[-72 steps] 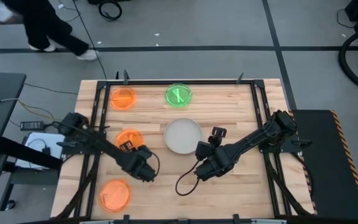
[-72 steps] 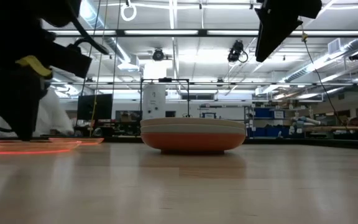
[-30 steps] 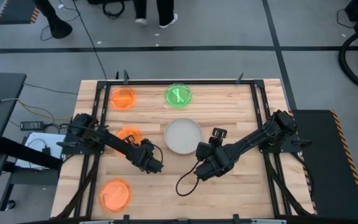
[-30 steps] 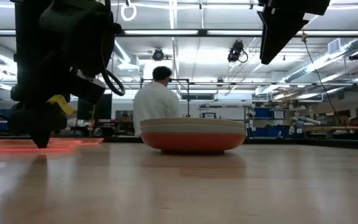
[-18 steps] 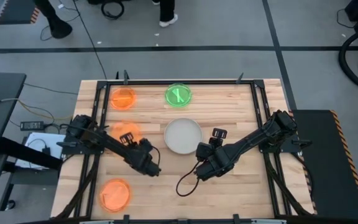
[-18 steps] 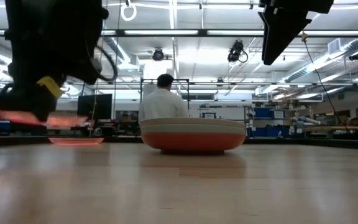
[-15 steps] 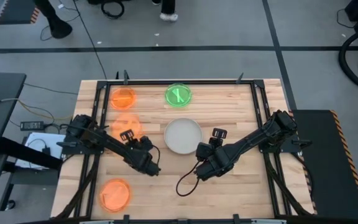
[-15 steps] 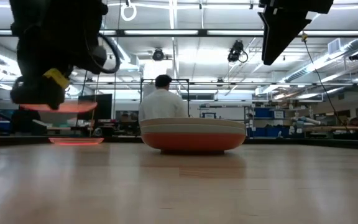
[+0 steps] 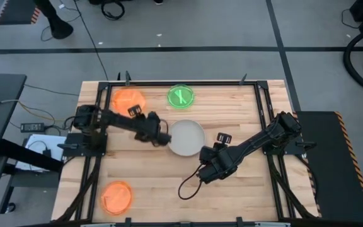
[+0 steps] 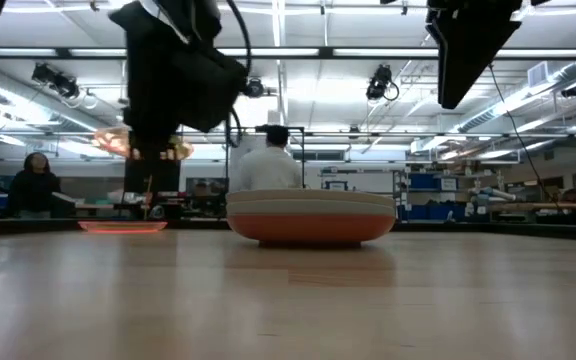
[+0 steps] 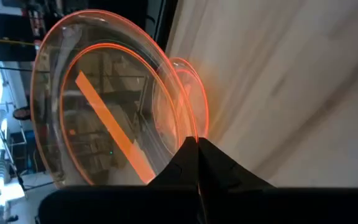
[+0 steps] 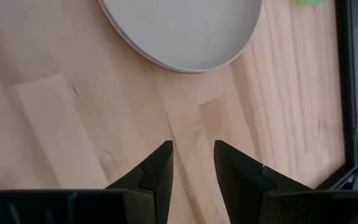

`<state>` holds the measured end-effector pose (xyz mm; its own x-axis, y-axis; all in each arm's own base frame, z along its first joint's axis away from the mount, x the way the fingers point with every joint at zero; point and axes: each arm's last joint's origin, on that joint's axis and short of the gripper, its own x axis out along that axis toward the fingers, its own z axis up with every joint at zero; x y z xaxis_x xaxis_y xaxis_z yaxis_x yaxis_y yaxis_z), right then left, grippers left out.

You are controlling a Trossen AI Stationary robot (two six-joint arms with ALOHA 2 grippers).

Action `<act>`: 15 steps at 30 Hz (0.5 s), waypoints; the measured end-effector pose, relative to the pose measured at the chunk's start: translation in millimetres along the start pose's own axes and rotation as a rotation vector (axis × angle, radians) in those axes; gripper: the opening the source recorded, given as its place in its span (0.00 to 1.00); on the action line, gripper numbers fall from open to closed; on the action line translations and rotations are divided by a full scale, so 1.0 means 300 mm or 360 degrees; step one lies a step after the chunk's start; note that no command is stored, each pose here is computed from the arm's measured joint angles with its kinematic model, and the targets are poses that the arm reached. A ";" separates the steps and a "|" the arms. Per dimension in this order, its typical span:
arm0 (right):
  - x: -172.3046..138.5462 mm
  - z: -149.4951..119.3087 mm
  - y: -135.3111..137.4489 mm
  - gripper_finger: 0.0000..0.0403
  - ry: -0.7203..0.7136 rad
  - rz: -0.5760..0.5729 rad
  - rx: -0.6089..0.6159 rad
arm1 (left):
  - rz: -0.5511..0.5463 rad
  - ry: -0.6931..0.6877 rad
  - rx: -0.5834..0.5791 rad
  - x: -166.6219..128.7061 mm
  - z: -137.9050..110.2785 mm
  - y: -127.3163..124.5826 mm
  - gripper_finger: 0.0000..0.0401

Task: Stack plastic plates
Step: Stack the middle orange plate on top of the top orange plate

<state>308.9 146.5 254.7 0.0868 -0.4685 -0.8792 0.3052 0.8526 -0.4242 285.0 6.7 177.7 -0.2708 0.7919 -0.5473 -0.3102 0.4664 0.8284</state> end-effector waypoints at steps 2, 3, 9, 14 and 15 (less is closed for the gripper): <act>-0.005 -0.005 0.009 0.31 -0.0012 0.0012 -0.0004 | -0.0017 0.0029 -0.0011 0.045 0.031 0.017 0.01; -0.009 -0.008 0.015 0.31 -0.0024 0.0023 -0.0010 | -0.0028 0.0044 -0.0017 0.066 0.045 0.024 0.01; -0.027 -0.025 0.048 0.31 -0.0081 0.0075 -0.0030 | -0.0055 0.0141 0.0004 0.173 0.095 0.076 0.01; -0.037 -0.034 0.065 0.31 -0.0112 0.0106 -0.0037 | -0.0081 0.0194 -0.0028 0.260 0.093 0.117 0.01; -0.038 -0.035 0.067 0.31 -0.0116 0.0111 -0.0037 | -0.0102 0.0201 -0.0036 0.282 0.081 0.120 0.01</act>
<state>304.0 171.6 253.8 0.1761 -0.4227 -0.8890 0.2739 0.8885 -0.3682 273.2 100.2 164.2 -0.3620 0.7042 -0.6108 -0.3504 0.5044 0.7892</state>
